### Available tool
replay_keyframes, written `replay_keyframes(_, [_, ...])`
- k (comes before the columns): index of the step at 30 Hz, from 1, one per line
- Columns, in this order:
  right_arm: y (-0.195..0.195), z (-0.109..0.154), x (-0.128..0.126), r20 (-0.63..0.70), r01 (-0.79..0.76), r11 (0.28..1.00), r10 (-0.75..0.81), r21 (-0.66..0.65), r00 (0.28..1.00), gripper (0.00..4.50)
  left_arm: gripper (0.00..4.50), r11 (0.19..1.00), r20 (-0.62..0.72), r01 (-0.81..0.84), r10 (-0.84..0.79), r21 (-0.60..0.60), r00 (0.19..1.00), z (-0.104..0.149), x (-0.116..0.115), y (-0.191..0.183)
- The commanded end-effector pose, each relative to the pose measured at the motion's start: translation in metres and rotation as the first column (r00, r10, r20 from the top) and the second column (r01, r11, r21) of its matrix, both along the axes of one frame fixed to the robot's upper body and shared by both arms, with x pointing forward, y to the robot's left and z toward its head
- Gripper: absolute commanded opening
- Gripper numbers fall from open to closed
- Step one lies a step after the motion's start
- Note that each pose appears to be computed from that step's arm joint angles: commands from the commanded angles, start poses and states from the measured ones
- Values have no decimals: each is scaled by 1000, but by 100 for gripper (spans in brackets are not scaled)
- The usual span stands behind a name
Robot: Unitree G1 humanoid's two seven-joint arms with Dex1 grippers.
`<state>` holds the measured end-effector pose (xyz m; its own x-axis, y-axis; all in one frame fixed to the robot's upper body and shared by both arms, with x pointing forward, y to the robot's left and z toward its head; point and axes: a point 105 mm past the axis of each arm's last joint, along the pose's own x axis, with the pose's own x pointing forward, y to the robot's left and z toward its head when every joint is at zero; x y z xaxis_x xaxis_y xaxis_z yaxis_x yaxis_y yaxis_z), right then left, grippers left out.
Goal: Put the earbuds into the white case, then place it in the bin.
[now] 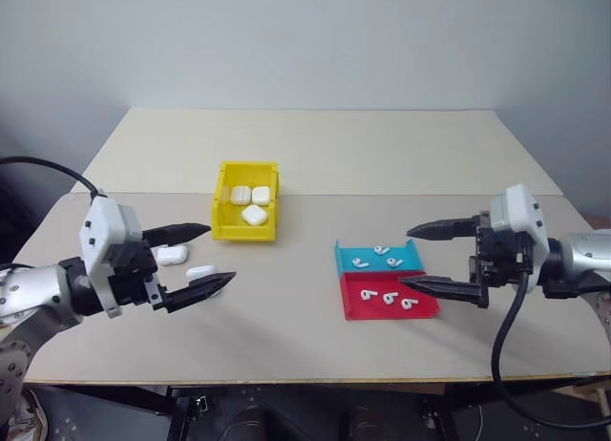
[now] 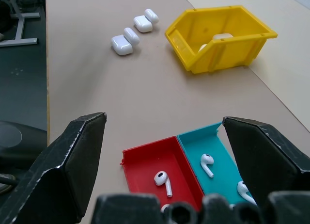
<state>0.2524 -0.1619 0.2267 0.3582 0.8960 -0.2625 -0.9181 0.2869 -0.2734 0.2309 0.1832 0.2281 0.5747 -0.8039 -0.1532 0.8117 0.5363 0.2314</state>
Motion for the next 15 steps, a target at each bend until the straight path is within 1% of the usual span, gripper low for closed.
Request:
replay_keyframes(1, [3, 7, 0, 41, -14, 1000, 14, 10, 999, 448, 450, 1000, 22, 6, -6, 16, 1000, 5, -3, 1])
replay_keyframes(3, [3, 7, 0, 41, -14, 1000, 13, 11, 999, 448, 450, 1000, -33, -15, 15, 5, 999, 4, -3, 4])
replay_keyframes(7, [3, 6, 4, 30, 13, 1000, -14, 18, 999, 448, 450, 991, -97, -42, 54, 125, 994, -3, -7, 16])
replay_keyframes(10, [4, 3, 7, 29, 19, 1000, -19, 15, 999, 448, 450, 968, -150, -88, 125, 234, 981, -8, -5, 28])
replay_keyframes(11, [5, 3, 7, 28, 18, 1000, -19, 14, 999, 448, 450, 956, -134, -103, 144, 274, 981, -8, -4, 30])
replay_keyframes(14, [7, 3, 10, 31, 12, 1000, -13, 13, 999, 448, 450, 877, -28, -202, 238, 436, 971, -10, 3, 38])
replay_keyframes(15, [7, 4, 11, 32, 13, 1000, -14, 15, 999, 448, 450, 869, -36, -212, 254, 447, 966, -10, 5, 39])
